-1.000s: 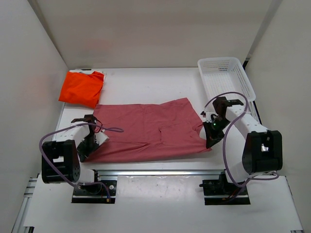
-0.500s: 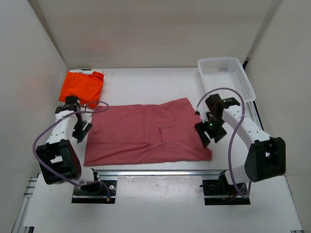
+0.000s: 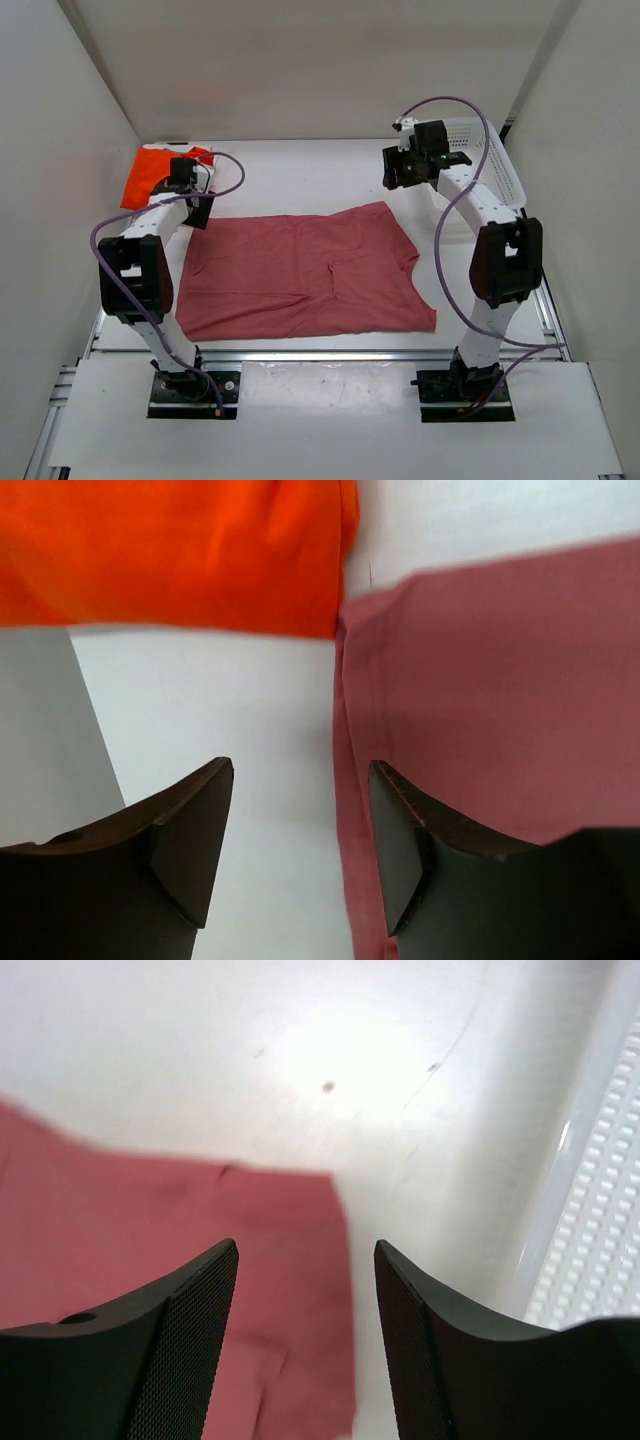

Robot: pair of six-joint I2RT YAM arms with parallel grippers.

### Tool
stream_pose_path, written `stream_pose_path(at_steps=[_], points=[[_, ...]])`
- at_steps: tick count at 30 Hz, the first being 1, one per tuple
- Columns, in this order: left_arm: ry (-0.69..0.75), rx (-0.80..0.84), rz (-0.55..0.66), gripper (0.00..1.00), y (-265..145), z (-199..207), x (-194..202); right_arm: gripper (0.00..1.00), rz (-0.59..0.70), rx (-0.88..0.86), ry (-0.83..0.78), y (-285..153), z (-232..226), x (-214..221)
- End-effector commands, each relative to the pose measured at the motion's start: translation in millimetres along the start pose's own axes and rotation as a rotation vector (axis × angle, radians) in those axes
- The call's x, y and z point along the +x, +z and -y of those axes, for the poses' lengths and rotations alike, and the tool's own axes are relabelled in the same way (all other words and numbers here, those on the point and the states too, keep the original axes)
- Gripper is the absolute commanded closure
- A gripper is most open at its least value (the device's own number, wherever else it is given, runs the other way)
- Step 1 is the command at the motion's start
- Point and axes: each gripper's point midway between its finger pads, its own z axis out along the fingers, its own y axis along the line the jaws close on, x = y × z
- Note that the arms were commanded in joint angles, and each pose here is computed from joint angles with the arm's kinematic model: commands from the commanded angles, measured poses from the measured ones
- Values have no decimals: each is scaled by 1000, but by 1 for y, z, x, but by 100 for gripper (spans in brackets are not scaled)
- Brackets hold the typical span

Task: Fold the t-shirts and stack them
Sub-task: Grap the side of the flattened tshirt furthest away from the robot with both arms

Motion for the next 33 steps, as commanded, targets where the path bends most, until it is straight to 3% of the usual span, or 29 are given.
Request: stream_pose_path(at_steps=[1, 7, 10, 19, 26, 28, 31, 33], points=[[-74, -51, 235, 32, -15, 7, -70, 37, 204, 97, 116, 34, 32, -50], [-68, -11, 225, 34, 4, 41, -76, 38, 168, 80, 159, 101, 43, -50], [-143, 56, 209, 35, 4, 51, -72, 38, 128, 94, 165, 117, 46, -35], [-164, 45, 109, 32, 17, 49, -17, 31, -19, -72, 191, 116, 12, 26], [-228, 46, 119, 32, 20, 35, -25, 32, -103, -96, 177, 116, 0, 64], [-257, 76, 128, 31, 18, 39, -30, 35, -116, -101, 161, 119, -4, 70], [-299, 76, 106, 31, 23, 44, -22, 48, -116, -122, 139, 122, -15, 70], [-317, 48, 101, 32, 23, 41, -19, 68, -104, -132, 115, 119, -20, 64]])
